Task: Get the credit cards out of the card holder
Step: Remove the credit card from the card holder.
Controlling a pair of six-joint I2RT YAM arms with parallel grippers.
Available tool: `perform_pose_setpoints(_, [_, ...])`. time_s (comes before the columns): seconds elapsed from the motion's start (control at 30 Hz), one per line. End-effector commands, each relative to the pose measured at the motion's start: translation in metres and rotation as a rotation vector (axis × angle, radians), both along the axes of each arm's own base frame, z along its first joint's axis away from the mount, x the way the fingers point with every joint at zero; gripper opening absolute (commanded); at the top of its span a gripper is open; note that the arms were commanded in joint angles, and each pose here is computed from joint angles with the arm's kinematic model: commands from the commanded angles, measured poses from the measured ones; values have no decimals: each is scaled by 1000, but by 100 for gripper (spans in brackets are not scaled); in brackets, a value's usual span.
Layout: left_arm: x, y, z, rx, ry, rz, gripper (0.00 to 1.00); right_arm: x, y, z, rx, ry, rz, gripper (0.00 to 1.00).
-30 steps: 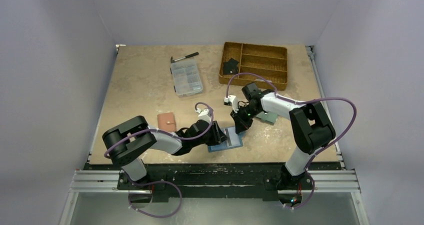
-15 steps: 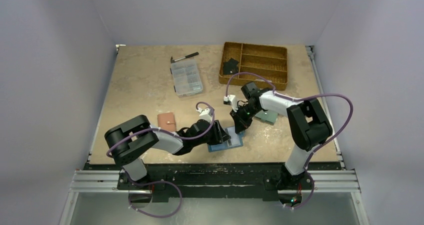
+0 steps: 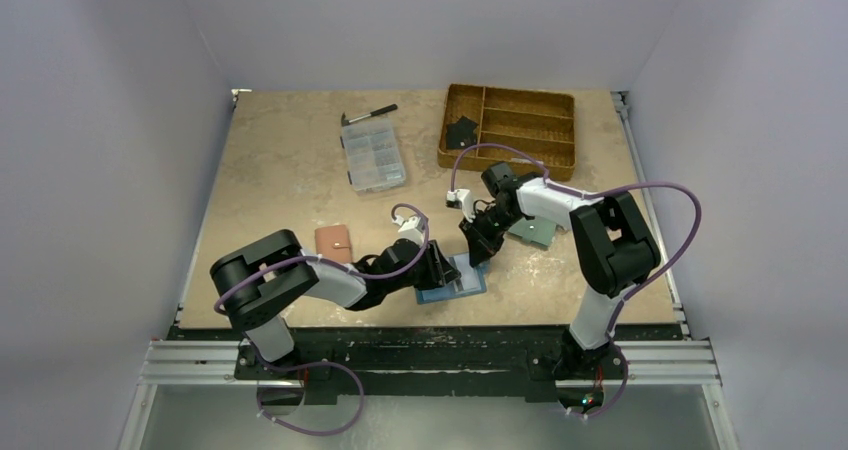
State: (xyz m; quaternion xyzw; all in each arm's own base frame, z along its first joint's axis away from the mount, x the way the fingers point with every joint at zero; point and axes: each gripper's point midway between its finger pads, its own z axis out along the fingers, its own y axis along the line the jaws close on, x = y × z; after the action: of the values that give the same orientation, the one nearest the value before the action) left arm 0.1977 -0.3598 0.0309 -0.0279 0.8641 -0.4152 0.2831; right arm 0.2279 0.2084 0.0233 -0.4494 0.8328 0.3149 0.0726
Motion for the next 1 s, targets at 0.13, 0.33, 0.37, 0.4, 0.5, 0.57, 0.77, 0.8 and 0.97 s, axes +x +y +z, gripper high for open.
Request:
perform_pose_setpoints(0.13, [-2,11,-24,62,36,35,34,-14,24,11,119,65,68,3])
perform_pose_setpoints(0.33, [-1,16,-29,64,42,62,29,-22,30,16,143,77,108,4])
perform_pose_setpoints(0.37, [-1,18,-30,67,45,67,27,-23,30,17,147,77,110,4])
perform_pose_setpoints(0.4, [0,19,-31,68,46,73,25,-23,31,18,152,78,113,4])
perform_pose_setpoints(0.5, [0,22,-34,76,49,80,18,-23,31,21,160,73,118,6])
perform_pose_setpoints(0.57, [-1,23,-36,75,49,80,14,-22,31,22,158,61,118,7])
perform_pose_setpoints(0.77, [-4,28,-42,76,54,83,5,-15,28,29,147,-11,119,10])
perform_pose_setpoints(0.8, [-4,29,-42,75,54,84,5,-13,27,29,136,-27,116,11])
perform_pose_setpoints(0.97, [-5,30,-37,44,40,84,6,1,15,19,53,-99,70,13])
